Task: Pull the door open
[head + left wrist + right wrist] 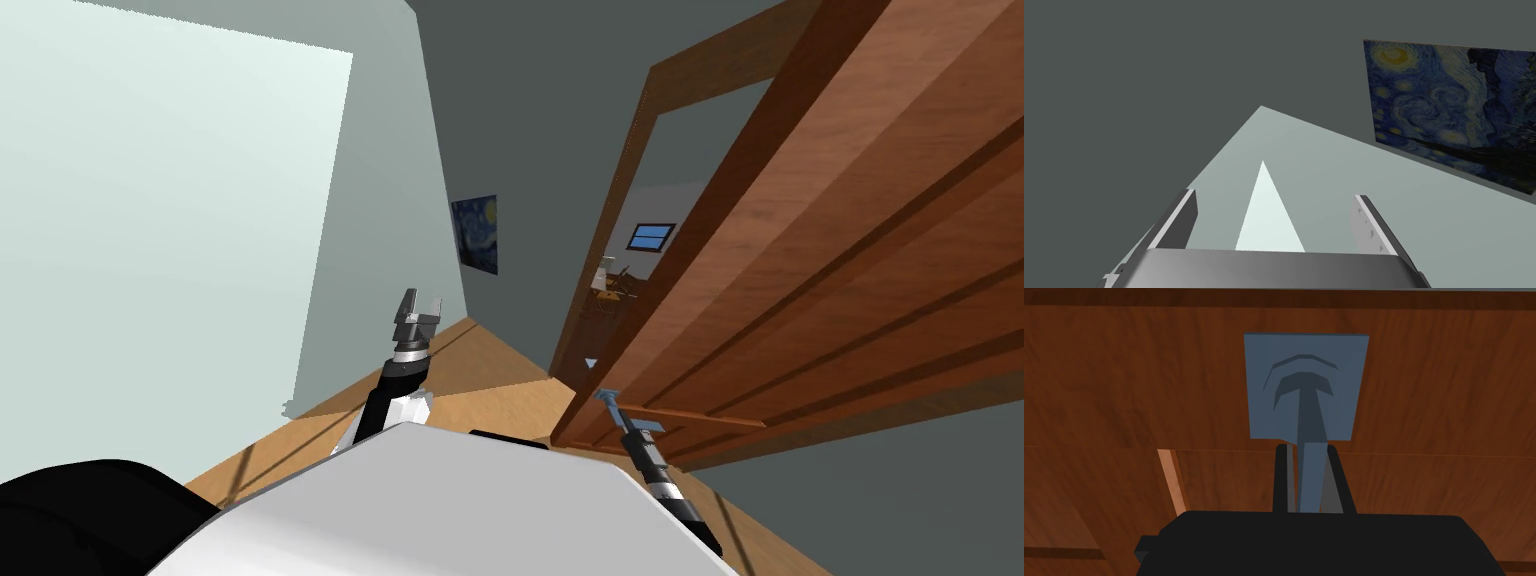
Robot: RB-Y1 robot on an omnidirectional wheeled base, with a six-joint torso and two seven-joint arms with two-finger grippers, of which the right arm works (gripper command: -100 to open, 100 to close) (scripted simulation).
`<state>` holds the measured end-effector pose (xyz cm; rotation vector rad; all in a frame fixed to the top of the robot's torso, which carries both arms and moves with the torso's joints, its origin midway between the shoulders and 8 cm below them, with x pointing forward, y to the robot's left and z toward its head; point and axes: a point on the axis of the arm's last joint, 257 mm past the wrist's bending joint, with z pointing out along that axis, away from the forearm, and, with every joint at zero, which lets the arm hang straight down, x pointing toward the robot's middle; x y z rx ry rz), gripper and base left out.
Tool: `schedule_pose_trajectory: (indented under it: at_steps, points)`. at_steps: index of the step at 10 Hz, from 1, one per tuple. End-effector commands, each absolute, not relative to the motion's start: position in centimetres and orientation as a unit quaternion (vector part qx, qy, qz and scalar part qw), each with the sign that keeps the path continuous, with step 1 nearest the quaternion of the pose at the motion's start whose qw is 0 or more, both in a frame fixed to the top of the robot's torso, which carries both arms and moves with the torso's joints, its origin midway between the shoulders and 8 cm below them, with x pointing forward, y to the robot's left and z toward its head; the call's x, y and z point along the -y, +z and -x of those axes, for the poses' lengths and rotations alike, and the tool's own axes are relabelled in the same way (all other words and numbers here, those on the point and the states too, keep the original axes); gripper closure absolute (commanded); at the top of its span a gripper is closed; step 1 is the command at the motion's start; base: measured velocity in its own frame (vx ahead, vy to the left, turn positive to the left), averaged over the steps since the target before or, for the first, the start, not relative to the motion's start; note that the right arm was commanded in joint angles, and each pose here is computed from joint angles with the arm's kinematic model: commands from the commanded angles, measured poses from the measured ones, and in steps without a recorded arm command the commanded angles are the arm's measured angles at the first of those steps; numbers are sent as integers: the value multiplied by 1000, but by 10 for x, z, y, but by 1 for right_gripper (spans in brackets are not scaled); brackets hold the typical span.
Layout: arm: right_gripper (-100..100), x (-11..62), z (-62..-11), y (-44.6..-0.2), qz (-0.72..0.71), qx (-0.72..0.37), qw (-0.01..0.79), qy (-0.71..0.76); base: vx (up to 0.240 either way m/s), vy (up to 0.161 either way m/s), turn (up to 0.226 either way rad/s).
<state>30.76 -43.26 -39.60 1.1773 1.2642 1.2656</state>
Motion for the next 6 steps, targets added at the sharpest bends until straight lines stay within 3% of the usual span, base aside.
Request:
schedule_pose_trajectory:
  at_steps: [1,3,6]
  points:
    - [100,438,-297,-394,-481,-519,480,519,-237,-66,225]
    - [100,441,-287,-393,-479,-520,479,520,-236,-81,179]
    - [100,433,-304,-397,-481,-520,477,520,-155,-40,95]
